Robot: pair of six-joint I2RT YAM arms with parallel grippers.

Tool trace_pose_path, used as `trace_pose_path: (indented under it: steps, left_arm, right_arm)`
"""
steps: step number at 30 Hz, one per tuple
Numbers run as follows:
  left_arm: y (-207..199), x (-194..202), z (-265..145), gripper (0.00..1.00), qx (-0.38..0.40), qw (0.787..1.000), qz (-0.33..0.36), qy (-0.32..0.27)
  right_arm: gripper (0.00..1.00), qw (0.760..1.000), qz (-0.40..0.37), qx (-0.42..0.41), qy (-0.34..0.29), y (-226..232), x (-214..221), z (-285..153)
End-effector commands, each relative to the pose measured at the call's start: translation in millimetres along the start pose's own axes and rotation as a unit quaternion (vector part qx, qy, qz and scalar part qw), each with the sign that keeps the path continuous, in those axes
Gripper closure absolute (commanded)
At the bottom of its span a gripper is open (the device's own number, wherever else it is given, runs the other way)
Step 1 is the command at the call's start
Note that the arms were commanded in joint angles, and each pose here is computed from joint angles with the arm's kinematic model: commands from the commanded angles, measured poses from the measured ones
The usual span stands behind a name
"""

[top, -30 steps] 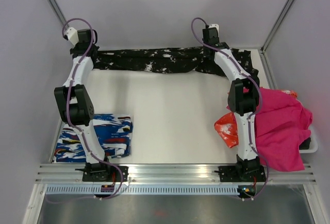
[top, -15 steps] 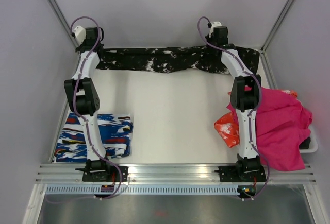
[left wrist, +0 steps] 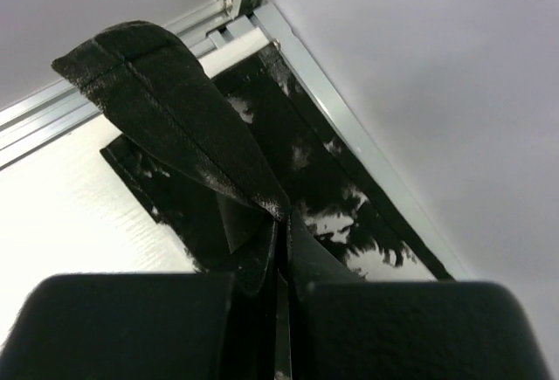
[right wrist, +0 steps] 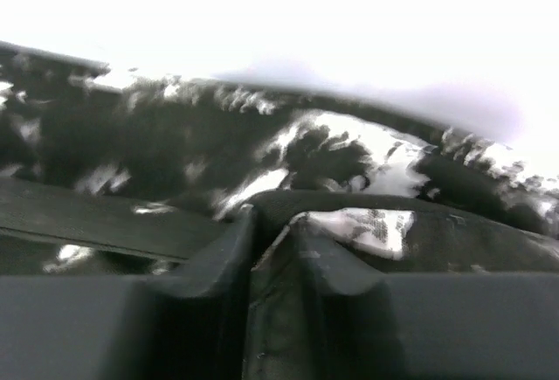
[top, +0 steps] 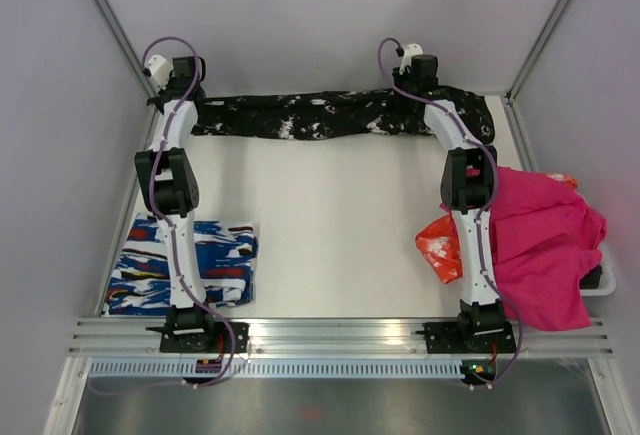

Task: Fold and stack the trousers
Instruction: Fold the trousers

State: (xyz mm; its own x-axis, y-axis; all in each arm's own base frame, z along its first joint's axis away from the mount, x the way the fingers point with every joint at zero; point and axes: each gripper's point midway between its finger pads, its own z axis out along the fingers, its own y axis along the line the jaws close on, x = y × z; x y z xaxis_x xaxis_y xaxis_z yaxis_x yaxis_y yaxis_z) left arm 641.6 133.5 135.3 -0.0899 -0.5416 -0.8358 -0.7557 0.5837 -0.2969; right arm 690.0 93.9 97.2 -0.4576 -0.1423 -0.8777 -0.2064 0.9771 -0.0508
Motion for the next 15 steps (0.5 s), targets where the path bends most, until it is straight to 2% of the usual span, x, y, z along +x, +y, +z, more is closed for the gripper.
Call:
trace_pose_path:
  steps: [1, 3, 4, 7, 12, 15]
  left_arm:
    - [25, -61, 18, 0.98, -0.053, 0.993, -0.057, -0.092]
    - [24, -55, 22, 0.98, -0.050, 0.993, -0.065, -0.088]
    - [21, -54, 23, 0.98, -0.046, 0.993, -0.068, -0.088]
    - [16, -53, 27, 0.98, -0.034, 0.992, -0.078, -0.091]
    - [4, -58, 35, 0.98, -0.008, 0.989, -0.097, -0.108]
    - [-6, -57, 39, 0.98, 0.015, 0.988, -0.111, -0.109]
  right_arm:
    - [0.64, 0.994, 0.014, 0.069, -0.084, -57, -51, -3]
    - [0.45, 0.992, 0.042, 0.059, -0.106, -54, -64, -6]
    - [0.29, 0.991, 0.047, 0.058, -0.113, -52, -70, -8]
    - [0.11, 0.987, 0.064, 0.067, -0.131, -57, -90, -22]
    - [0.09, 0.982, 0.099, 0.112, -0.113, -84, -94, -53]
    - [0.09, 0.979, 0.121, 0.157, -0.047, -101, -56, -66]
